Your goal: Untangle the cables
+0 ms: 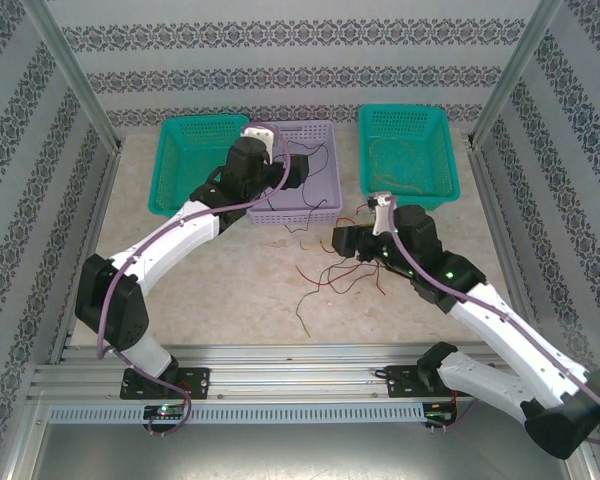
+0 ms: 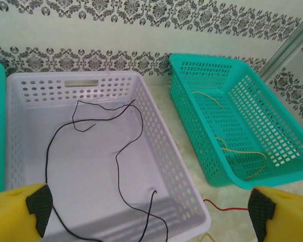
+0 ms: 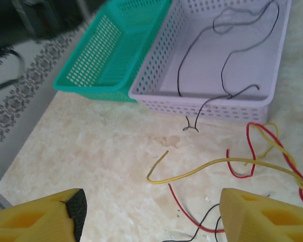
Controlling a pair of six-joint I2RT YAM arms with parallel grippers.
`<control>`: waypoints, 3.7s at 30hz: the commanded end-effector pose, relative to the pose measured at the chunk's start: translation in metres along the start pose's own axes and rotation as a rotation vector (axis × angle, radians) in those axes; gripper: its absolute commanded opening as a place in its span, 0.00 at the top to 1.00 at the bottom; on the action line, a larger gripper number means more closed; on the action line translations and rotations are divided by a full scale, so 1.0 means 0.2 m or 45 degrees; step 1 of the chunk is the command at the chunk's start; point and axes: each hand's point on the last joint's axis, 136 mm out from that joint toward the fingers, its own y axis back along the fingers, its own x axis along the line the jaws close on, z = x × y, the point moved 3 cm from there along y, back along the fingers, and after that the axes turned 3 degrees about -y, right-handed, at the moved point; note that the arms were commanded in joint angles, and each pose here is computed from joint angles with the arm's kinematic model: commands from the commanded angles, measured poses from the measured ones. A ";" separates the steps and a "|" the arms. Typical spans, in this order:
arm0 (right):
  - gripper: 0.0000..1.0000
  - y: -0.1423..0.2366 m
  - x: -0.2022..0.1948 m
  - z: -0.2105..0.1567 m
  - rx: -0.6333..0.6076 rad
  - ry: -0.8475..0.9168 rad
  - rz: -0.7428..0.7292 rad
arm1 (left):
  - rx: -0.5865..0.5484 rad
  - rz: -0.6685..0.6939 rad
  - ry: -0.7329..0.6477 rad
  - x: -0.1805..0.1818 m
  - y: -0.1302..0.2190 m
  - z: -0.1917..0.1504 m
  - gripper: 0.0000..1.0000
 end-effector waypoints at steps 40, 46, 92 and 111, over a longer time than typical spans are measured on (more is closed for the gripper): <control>0.56 -0.98 -0.33 -0.18 0.552 0.033 -0.443 | 0.281 0.372 -0.006 0.31 0.45 -0.36 0.00; 0.59 -1.06 -0.31 -0.22 0.538 0.023 -0.421 | 0.274 0.386 -0.009 0.33 0.46 -0.37 0.00; 0.46 -0.40 0.02 0.69 0.033 0.135 -0.305 | 0.287 0.240 0.071 0.24 0.45 -0.39 0.00; 0.47 -0.12 -0.64 -0.04 0.048 -0.223 -0.482 | 0.461 -0.279 0.128 -0.33 0.18 -0.63 0.00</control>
